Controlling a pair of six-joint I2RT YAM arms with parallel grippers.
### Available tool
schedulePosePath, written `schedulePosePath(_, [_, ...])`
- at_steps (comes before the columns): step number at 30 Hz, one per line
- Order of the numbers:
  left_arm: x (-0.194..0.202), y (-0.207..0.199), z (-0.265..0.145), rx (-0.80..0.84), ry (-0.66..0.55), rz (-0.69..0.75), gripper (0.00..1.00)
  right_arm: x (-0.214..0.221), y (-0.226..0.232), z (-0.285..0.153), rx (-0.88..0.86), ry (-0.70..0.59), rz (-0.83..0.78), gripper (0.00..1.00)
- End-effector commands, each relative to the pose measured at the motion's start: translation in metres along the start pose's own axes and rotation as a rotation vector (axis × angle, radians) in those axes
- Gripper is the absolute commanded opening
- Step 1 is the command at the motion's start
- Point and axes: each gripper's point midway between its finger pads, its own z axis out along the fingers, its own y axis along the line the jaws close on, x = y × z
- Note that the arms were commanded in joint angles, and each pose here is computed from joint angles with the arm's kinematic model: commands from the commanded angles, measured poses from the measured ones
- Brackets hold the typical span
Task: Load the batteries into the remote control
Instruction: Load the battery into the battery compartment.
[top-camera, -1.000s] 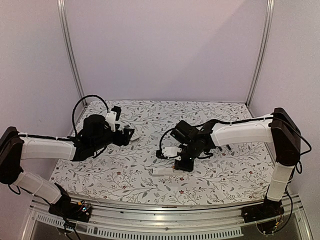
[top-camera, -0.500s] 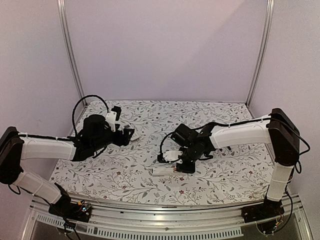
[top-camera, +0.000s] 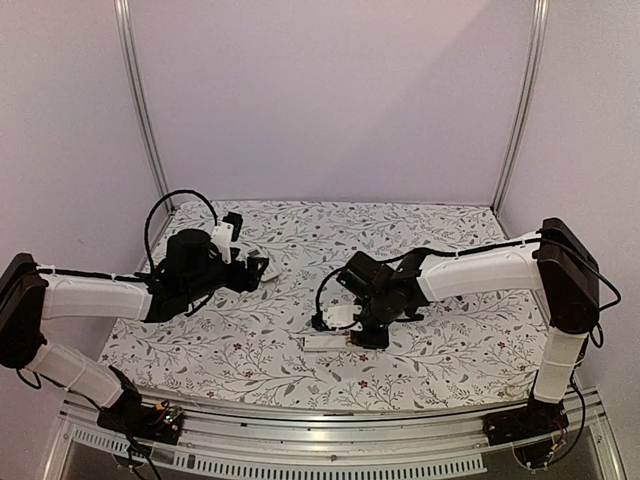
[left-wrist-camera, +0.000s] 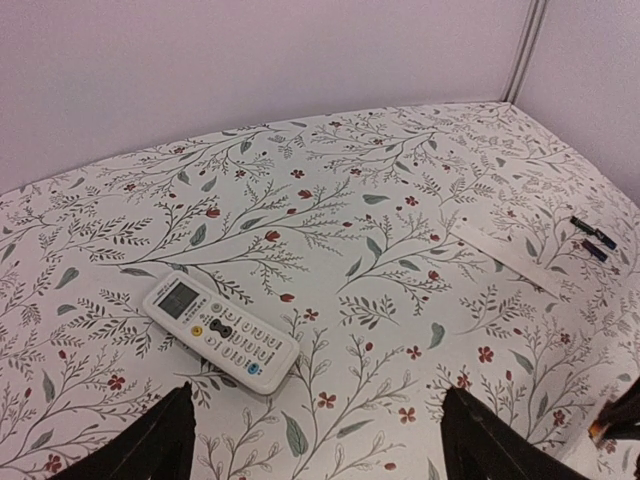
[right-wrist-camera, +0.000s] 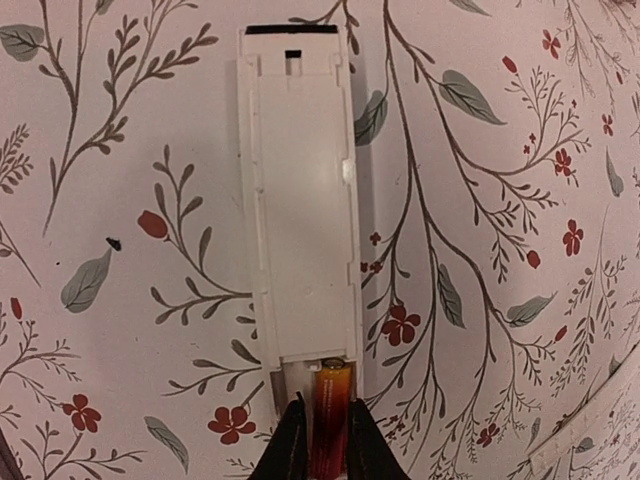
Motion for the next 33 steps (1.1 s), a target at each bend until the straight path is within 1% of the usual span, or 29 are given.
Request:
schedulePosePath(1, [-0.004, -0.002, 0.001, 0.011, -0.013, 0.012, 0.85, -0.004, -0.007, 0.000, 0.040, 0.013, -0.012, 0.14])
schedulePosePath(8, [-0.004, -0.001, 0.001, 0.009, -0.015, 0.012, 0.85, 0.003, -0.008, 0.002, 0.056, 0.041, -0.021, 0.16])
schedulePosePath(13, [-0.005, -0.001, 0.001, 0.010, -0.016, 0.014, 0.85, 0.006, -0.005, 0.002, 0.046, 0.045, -0.026, 0.20])
schedulePosePath(26, [-0.008, -0.001, -0.001, 0.011, -0.026, 0.017, 0.85, 0.009, -0.006, 0.005, 0.055, 0.060, -0.039, 0.17])
schedulePosePath(31, [-0.007, -0.001, -0.001, 0.011, -0.023, 0.018, 0.85, -0.002, -0.005, -0.005, 0.040, 0.012, -0.030, 0.19])
schedulePosePath(33, [-0.008, -0.002, -0.001, 0.015, -0.026, 0.017, 0.85, -0.013, -0.003, -0.014, 0.017, -0.041, -0.027, 0.21])
